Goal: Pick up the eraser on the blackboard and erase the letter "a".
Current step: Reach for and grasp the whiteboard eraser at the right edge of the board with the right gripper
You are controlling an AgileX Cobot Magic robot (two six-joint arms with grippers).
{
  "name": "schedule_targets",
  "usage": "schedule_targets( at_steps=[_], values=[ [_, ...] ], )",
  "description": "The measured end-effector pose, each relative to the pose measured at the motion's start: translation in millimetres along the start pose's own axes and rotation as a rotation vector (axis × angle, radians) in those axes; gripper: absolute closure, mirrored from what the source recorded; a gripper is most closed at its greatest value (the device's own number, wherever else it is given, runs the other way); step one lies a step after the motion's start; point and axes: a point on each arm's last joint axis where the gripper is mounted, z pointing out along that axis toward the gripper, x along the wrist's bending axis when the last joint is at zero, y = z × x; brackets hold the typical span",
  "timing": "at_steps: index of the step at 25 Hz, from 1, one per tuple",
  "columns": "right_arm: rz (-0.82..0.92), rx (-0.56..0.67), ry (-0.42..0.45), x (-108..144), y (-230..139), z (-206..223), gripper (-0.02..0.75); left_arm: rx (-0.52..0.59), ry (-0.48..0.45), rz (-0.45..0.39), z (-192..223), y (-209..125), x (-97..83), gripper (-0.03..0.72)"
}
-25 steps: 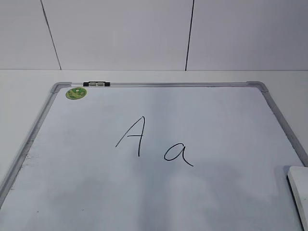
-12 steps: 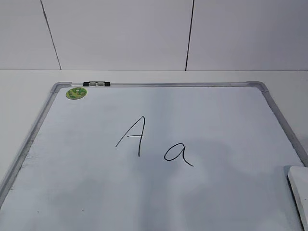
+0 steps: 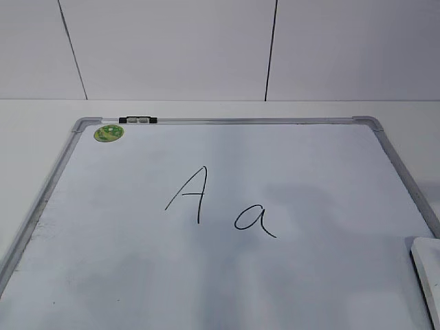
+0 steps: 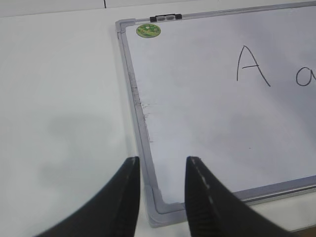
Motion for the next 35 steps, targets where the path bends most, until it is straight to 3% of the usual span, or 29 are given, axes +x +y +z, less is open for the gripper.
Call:
schedule_targets(
  at_steps=[13, 19, 25, 35],
  values=[
    [-0.037, -0.030, -0.021, -2, 31, -4, 0.164, 0.000, -0.002, -0.001, 0, 0, -0.2, 0.454],
    [-0.045, 0.120, 0.002, 3, 39, 18, 0.164, -0.001, -0.004, -0.002, 0, 0, -0.3, 0.452],
    [-0.039, 0.187, 0.008, 7, 56, 28, 0.160, -0.001, -0.006, -0.003, 0, 0, -0.5, 0.449],
    [-0.051, 0.318, -0.008, 7, 58, 48, 0.076, -0.001, -0.006, -0.003, 0, 0, -0.5, 0.449]
  ],
)
